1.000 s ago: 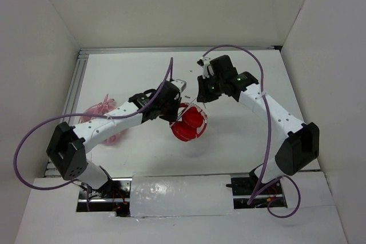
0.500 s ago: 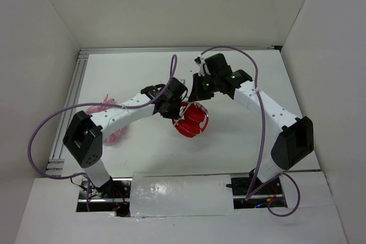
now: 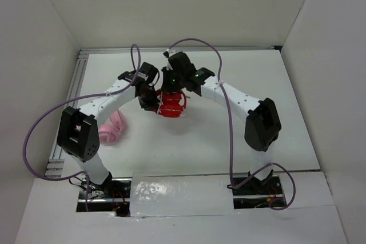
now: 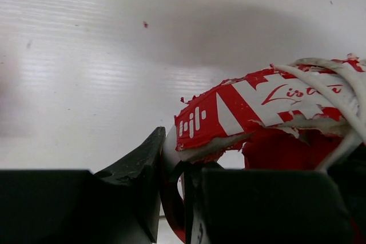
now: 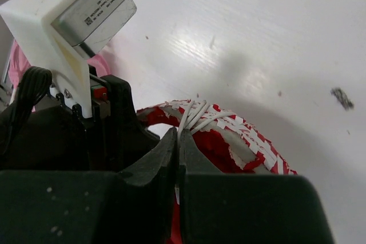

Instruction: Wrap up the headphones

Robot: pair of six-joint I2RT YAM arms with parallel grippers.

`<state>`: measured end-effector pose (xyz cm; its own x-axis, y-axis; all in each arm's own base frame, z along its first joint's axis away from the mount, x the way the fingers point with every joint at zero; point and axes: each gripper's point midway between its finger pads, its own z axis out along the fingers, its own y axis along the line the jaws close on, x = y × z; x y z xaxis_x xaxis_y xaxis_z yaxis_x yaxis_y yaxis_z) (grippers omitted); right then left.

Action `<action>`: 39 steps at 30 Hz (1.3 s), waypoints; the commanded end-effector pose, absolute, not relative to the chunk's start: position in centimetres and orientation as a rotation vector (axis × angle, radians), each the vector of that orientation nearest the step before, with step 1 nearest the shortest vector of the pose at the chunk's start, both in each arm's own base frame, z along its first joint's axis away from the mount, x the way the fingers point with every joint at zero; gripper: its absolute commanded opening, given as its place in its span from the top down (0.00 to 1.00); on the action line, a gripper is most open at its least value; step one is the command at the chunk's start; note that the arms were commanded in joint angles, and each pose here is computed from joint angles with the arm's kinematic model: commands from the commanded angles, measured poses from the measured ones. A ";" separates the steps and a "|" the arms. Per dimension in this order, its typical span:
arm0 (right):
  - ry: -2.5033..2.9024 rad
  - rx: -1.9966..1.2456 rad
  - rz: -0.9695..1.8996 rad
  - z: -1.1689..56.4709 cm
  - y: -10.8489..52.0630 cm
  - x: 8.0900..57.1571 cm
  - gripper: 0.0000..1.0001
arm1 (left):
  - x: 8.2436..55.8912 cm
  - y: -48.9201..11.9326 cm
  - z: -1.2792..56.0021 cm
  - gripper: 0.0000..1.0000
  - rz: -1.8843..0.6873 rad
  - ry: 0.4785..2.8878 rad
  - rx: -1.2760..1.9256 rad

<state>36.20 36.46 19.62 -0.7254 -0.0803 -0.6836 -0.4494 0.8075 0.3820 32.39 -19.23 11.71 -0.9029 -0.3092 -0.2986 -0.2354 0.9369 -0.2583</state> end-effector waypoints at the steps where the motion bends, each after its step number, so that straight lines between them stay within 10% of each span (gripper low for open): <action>1: 2.134 -0.439 0.776 23.7 41.1 37.2 1.00 | 33.9 -17.3 12.7 1.00 -0.325 2.689 -0.635; 17: 1.886 -0.325 0.954 21.2 53.1 47.2 0.97 | 46.1 -4.4 14.2 1.00 -0.096 2.388 -0.657; 39: 2.070 -0.094 1.342 12.0 61.0 42.9 0.97 | 46.4 2.3 9.1 1.00 0.188 2.436 -0.859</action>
<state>48.36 56.86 13.19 -0.6827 0.3630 -0.6342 -0.3844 0.5597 0.7342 43.02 1.64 6.55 -0.7788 -0.4514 -0.4356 -0.5196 0.8532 0.0447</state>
